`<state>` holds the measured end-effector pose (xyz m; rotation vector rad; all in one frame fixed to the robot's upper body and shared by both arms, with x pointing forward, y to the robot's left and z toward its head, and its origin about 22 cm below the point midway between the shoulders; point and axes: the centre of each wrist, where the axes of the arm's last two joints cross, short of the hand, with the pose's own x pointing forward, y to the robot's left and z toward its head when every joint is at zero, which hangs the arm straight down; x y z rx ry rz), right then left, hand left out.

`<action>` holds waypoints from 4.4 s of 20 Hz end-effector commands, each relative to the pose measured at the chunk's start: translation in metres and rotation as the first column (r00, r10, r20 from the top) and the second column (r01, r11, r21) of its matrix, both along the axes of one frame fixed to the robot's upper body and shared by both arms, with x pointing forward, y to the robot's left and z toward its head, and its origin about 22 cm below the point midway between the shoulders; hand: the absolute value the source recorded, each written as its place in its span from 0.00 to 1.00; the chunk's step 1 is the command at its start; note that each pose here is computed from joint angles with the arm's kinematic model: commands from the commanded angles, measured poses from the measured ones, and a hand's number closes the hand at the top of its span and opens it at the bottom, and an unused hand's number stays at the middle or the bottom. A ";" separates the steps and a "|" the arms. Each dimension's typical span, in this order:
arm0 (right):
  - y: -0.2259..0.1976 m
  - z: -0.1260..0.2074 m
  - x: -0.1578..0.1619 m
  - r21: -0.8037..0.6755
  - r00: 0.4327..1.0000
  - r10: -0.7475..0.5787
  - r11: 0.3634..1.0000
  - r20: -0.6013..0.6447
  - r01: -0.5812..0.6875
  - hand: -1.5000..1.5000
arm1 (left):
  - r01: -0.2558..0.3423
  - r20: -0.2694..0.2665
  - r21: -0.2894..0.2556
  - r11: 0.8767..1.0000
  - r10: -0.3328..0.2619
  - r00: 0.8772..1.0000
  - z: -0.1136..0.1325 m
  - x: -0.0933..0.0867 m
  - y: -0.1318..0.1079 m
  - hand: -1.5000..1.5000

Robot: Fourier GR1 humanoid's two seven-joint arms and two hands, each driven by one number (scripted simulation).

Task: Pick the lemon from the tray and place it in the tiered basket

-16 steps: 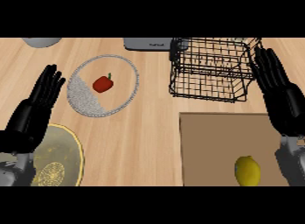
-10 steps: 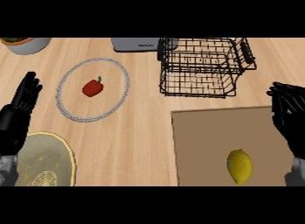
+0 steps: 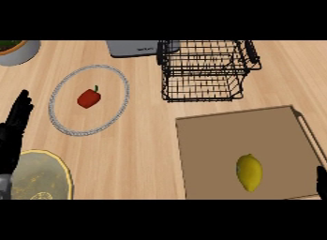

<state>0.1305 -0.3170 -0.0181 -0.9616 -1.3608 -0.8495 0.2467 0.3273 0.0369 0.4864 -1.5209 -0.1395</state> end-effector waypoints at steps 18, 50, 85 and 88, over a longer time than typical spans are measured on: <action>0.056 0.117 -0.116 0.118 0.808 0.162 0.986 -0.567 -0.115 0.00 | 0.140 0.002 0.039 0.989 -0.141 0.990 0.004 0.021 -0.026 0.50; 0.115 0.097 -0.003 0.171 0.514 0.218 0.976 -0.830 -0.138 0.00 | 0.097 -0.010 0.024 0.995 -0.096 0.995 -0.009 0.031 -0.025 0.50; 0.101 0.024 0.042 0.389 0.406 0.447 0.894 -0.797 -0.220 1.00 | 0.097 -0.009 0.011 0.995 -0.097 0.995 -0.002 0.030 -0.021 0.50; 0.102 0.029 0.055 0.268 0.317 0.380 0.900 -0.869 -0.344 1.00 | 0.084 -0.010 0.023 0.996 -0.084 0.996 0.001 0.040 -0.026 0.50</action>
